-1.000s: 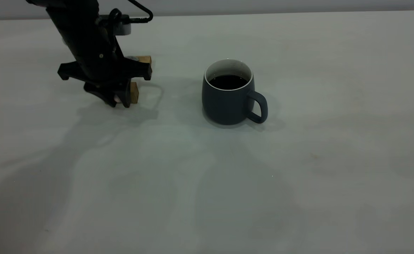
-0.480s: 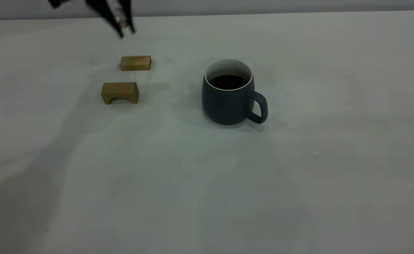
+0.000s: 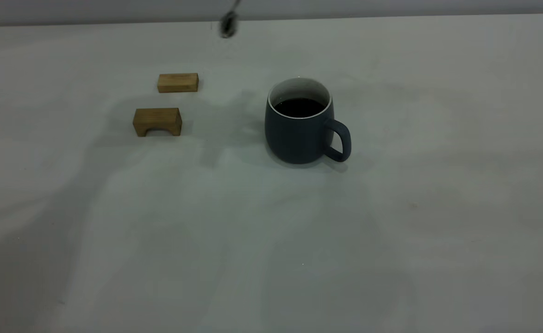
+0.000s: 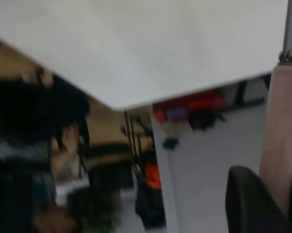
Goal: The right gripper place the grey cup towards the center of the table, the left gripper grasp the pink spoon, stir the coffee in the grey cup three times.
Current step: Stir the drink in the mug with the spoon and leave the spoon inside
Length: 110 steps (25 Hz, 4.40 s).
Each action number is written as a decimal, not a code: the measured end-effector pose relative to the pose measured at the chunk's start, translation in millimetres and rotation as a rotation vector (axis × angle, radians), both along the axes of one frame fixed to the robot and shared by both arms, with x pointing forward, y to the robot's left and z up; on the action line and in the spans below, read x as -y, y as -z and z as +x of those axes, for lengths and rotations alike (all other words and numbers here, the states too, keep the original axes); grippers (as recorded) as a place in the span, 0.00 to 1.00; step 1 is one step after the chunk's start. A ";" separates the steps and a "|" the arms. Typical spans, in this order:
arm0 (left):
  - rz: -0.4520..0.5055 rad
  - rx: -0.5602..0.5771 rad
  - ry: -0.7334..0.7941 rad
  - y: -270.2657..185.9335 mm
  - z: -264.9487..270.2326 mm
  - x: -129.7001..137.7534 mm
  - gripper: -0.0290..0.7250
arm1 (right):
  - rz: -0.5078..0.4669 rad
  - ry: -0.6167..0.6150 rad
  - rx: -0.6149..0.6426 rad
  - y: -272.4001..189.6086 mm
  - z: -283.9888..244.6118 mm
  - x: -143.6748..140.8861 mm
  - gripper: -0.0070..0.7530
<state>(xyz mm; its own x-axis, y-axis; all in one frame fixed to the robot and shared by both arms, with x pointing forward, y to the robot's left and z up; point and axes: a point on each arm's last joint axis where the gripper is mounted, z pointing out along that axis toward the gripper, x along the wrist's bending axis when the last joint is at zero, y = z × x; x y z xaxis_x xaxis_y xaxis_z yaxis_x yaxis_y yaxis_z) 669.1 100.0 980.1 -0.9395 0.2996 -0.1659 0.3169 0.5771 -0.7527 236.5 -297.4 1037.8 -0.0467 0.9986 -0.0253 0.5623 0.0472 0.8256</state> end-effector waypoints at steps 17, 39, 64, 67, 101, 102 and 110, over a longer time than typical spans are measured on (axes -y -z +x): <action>-0.187 -0.212 -0.030 97.5 9.1 21.7 0.24 | 0.000 0.000 0.000 0.0 0.0 0.0 0.32; -0.199 -0.293 -0.061 140.6 8.8 27.0 0.24 | 0.000 0.000 0.000 0.0 0.0 0.0 0.32; -0.056 -0.198 -0.018 130.3 27.7 21.7 0.24 | 0.001 0.000 0.000 0.0 0.0 -0.1 0.32; -0.119 -0.144 0.013 128.4 28.8 24.4 0.24 | 0.001 0.000 0.000 0.0 0.0 -0.1 0.32; -0.027 -0.078 0.105 123.4 21.7 51.0 0.27 | 0.002 -0.001 0.000 0.0 0.0 -0.2 0.32; -0.027 -0.078 0.106 123.4 21.4 51.6 0.31 | 0.002 -0.001 0.000 0.0 0.0 -0.2 0.32; 0.058 0.047 0.151 107.4 30.9 48.3 0.77 | 0.002 -0.001 0.000 0.0 0.0 -0.2 0.32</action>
<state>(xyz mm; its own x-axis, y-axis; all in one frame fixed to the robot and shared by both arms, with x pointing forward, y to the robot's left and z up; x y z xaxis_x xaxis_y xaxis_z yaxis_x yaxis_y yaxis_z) 700.0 51.7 872.8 -0.8746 0.4475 -0.1867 0.4375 0.5623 -0.7017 236.5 -297.2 1037.8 -0.0482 0.9986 -0.0229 0.5623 0.0460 0.8257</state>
